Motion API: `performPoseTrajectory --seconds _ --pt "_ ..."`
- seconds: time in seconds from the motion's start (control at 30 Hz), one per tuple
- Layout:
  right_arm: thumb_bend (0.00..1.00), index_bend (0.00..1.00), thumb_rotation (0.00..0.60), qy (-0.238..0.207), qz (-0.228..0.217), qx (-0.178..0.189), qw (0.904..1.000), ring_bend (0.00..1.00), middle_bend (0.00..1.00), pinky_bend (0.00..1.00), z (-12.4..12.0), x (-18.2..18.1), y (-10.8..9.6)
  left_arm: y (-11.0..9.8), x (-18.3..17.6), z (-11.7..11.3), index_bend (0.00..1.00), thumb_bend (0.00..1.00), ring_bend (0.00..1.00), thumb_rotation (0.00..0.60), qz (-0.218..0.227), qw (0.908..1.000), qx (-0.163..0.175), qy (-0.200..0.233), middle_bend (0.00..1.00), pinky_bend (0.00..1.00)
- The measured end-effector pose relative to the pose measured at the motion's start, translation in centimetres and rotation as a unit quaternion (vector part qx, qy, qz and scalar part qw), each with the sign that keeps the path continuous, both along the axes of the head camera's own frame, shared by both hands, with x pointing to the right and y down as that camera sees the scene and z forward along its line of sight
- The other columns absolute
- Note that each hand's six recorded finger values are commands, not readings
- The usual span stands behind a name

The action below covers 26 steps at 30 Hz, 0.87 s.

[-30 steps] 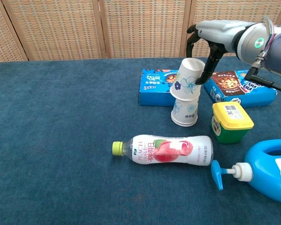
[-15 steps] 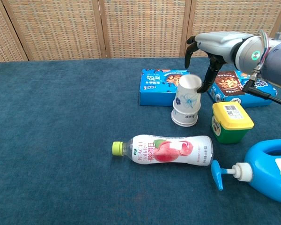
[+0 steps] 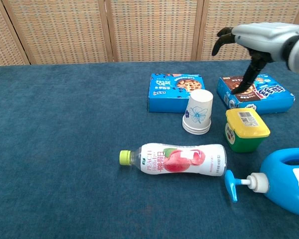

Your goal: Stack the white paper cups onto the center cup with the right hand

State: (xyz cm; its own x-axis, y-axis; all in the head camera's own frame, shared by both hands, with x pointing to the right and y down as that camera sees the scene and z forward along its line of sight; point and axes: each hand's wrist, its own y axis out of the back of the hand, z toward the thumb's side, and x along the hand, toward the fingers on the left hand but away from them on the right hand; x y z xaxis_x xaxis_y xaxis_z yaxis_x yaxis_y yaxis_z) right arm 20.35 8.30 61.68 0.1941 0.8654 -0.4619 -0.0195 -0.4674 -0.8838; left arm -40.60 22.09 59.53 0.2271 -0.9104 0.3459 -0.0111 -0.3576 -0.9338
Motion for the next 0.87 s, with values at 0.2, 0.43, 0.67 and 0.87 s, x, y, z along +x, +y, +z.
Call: performPoseTrajectory --seconds 0.2,0.43,0.67,0.87 --pt "0.09 0.19 0.600 0.007 0.001 0.036 0.9993 0.00 0.00 0.00 -2.1 5.5 3.4 -0.3 -0.5 0.0 0.00 0.21 0.00 0.600 -0.011 0.9999 0.002 -0.004 0.00 0.00" --pt "0.08 0.03 0.600 -0.002 0.033 0.056 0.9979 0.00 0.00 0.00 -3.3 12.2 8.5 -0.3 -0.7 0.0 0.00 0.21 0.00 0.600 -0.015 0.9998 0.007 -0.009 0.00 0.00" --pt "0.05 0.00 0.600 0.033 0.063 0.049 0.9962 0.00 0.00 0.00 -3.2 18.3 13.8 -0.3 -0.9 -0.2 0.00 0.21 0.00 0.600 -0.019 0.9997 0.011 -0.009 0.00 0.00" --pt "0.05 0.00 0.600 0.037 0.079 0.034 0.9956 0.00 0.00 0.00 -2.5 20.1 16.1 -0.5 -1.1 -0.1 0.00 0.21 0.00 0.600 -0.023 0.9996 0.010 -0.010 0.00 0.00"
